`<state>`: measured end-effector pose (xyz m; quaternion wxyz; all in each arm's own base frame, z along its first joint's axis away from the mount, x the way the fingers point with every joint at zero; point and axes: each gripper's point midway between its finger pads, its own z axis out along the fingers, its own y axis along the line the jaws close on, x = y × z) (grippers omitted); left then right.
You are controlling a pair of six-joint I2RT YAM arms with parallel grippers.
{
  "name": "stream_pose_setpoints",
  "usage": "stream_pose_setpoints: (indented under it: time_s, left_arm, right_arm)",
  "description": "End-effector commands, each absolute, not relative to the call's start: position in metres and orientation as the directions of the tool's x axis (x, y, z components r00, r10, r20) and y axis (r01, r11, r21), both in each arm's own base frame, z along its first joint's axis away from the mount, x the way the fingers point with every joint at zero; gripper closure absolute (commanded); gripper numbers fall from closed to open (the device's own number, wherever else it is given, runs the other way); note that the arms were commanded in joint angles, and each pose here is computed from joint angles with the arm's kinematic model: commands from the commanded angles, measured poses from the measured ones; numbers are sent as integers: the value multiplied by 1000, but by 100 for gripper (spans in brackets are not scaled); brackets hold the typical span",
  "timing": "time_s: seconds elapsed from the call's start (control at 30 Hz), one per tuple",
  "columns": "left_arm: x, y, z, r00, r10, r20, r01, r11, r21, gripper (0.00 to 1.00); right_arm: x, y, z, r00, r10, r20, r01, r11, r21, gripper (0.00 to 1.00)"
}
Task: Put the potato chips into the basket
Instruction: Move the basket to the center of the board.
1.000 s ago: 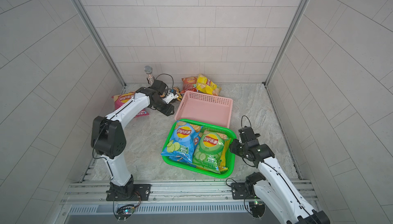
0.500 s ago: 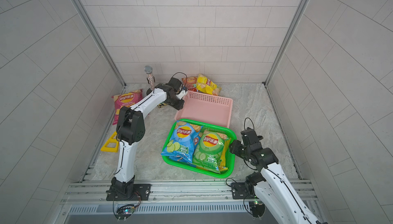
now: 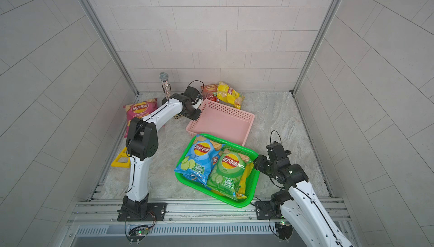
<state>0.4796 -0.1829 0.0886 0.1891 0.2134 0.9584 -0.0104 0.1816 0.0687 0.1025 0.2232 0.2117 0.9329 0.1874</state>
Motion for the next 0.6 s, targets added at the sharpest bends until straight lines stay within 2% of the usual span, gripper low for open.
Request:
stream_pose_setpoints:
  time_s: [0.0, 0.2, 0.47, 0.57]
  left_arm:
    - [468, -147, 88, -860, 414, -297, 391, 910, 138, 95]
    - [466, -127, 94, -879, 367, -303, 347, 930, 121, 96]
    - [451, -109, 93, -885, 364, -290, 342, 931, 126, 96]
    - [444, -99, 90, -891, 355, -282, 332, 935, 128, 96]
  right_arm:
    - [182, 68, 100, -810, 480, -337, 315, 841, 440, 46]
    - [182, 66, 96, -805, 487, -339, 324, 840, 435, 58]
    - [188, 73, 87, -816, 487, -312, 321, 831, 455, 58]
    - [191, 74, 85, -817, 484, -312, 319, 832, 454, 65]
